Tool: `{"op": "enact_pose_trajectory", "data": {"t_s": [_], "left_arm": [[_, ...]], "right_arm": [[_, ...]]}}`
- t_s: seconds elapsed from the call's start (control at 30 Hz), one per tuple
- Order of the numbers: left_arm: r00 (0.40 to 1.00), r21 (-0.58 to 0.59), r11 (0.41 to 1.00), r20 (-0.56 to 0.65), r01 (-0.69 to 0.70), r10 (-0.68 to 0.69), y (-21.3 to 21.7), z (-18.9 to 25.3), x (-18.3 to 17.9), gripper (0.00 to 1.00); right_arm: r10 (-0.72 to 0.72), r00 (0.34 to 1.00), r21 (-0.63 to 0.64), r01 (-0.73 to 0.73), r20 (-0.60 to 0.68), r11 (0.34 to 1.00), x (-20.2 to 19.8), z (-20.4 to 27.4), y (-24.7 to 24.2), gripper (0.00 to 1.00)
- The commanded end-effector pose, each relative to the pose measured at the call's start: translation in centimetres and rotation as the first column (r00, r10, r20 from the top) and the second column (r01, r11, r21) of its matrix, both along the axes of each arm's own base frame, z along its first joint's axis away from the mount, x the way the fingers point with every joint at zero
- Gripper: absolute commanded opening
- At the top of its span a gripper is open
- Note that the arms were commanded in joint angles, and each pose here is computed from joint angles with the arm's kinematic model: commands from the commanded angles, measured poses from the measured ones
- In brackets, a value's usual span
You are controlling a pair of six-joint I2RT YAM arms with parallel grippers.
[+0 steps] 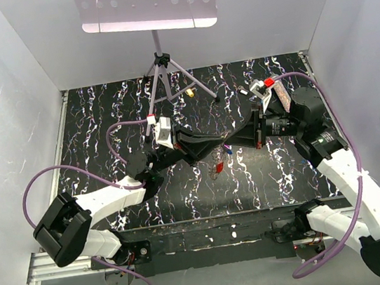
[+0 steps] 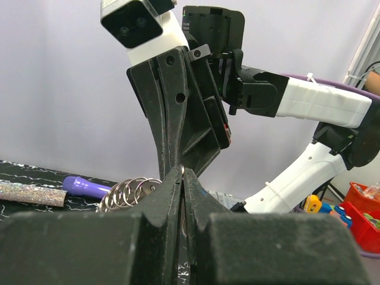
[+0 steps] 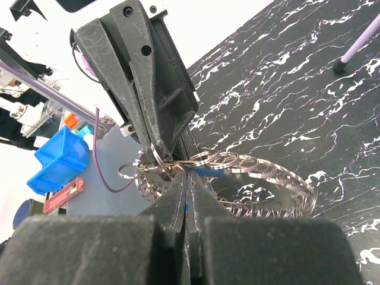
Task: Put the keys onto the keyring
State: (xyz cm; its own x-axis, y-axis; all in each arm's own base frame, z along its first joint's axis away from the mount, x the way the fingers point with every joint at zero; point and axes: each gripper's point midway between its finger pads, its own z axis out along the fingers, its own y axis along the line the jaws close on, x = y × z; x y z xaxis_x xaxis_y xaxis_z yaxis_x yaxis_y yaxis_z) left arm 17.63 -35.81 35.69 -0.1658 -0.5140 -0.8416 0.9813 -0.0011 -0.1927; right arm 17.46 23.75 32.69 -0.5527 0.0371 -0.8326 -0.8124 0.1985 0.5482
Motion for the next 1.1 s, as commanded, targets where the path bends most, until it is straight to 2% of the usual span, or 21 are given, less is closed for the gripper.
{"op": "enact_pose_trajectory", "data": {"t_s": [0.0,0.3,0.87,1.07], "left_arm": [[0.972,-0.235,0.968,0.231,0.085,-0.029,3.2,7.6,-4.0,0.00],[0.967,-0.220,0.968,0.244,0.122,-0.066,3.3,7.5,-4.8,0.00],[0.968,-0.138,0.989,0.249,0.052,-0.016,3.2,5.3,-4.3,0.00],[0.966,-0.109,0.991,0.256,0.078,-0.048,3.0,4.9,-4.8,0.00]], "right_arm": [[-0.036,0.999,0.009,0.036,0.013,0.999,0.3,0.8,-0.3,0.01],[-0.034,0.999,0.028,0.033,0.024,0.999,-0.3,1.8,-0.4,0.01],[0.026,0.998,0.039,-0.028,0.059,0.999,-1.6,2.7,-0.6,0.01],[0.033,0.997,0.048,-0.036,0.070,0.998,-1.7,3.0,-0.6,0.01]]}}
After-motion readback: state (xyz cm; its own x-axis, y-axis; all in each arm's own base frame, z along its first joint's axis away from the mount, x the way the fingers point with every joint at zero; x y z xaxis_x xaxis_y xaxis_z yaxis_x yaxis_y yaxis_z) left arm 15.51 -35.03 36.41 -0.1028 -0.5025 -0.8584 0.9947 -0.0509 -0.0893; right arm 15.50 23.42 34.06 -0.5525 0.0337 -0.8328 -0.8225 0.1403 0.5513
